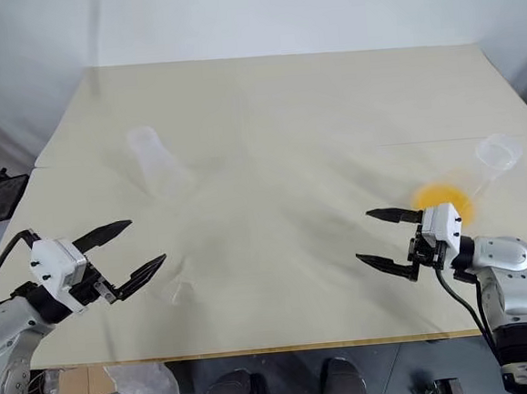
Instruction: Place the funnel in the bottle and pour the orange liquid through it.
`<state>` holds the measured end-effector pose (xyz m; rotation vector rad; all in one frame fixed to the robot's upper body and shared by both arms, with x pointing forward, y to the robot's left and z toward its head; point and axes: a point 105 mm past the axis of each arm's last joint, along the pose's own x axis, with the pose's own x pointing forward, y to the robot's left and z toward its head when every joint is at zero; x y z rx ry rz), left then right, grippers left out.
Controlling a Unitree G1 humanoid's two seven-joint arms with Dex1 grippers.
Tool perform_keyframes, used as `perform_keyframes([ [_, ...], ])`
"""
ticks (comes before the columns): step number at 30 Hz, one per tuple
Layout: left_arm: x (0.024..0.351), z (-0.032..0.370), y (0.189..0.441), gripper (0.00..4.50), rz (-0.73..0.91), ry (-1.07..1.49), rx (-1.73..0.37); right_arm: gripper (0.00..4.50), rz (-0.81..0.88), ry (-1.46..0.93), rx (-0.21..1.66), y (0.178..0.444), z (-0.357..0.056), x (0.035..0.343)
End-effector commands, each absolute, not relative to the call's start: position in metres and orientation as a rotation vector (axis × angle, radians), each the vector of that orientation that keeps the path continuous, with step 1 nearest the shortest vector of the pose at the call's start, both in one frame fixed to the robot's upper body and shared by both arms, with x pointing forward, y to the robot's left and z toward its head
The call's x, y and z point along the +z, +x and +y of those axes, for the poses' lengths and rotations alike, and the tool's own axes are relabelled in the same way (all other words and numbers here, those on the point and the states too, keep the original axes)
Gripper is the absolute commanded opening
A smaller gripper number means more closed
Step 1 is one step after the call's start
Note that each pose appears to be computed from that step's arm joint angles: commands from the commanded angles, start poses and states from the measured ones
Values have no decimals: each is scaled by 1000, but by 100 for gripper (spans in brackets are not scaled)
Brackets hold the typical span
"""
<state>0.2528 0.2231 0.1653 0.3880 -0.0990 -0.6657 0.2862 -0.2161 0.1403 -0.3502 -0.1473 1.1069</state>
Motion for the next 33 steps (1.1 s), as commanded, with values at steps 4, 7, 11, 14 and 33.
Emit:
perform_keyframes([
  [4,176,227,251,450,-147,393,-609,448,-187,-347,1105,287,-213,147],
  [7,177,234,247,450,-179,340,-549,448,-219,-305,1108,290,-202,152],
  [11,171,257,235,450,-195,204,-403,448,-290,-232,1127,296,-178,167],
  [14,158,284,223,450,-193,155,-217,448,-345,-165,1127,302,-160,181],
  [33,174,263,273,450,-214,-22,-245,448,-390,-158,1130,316,-127,190],
])
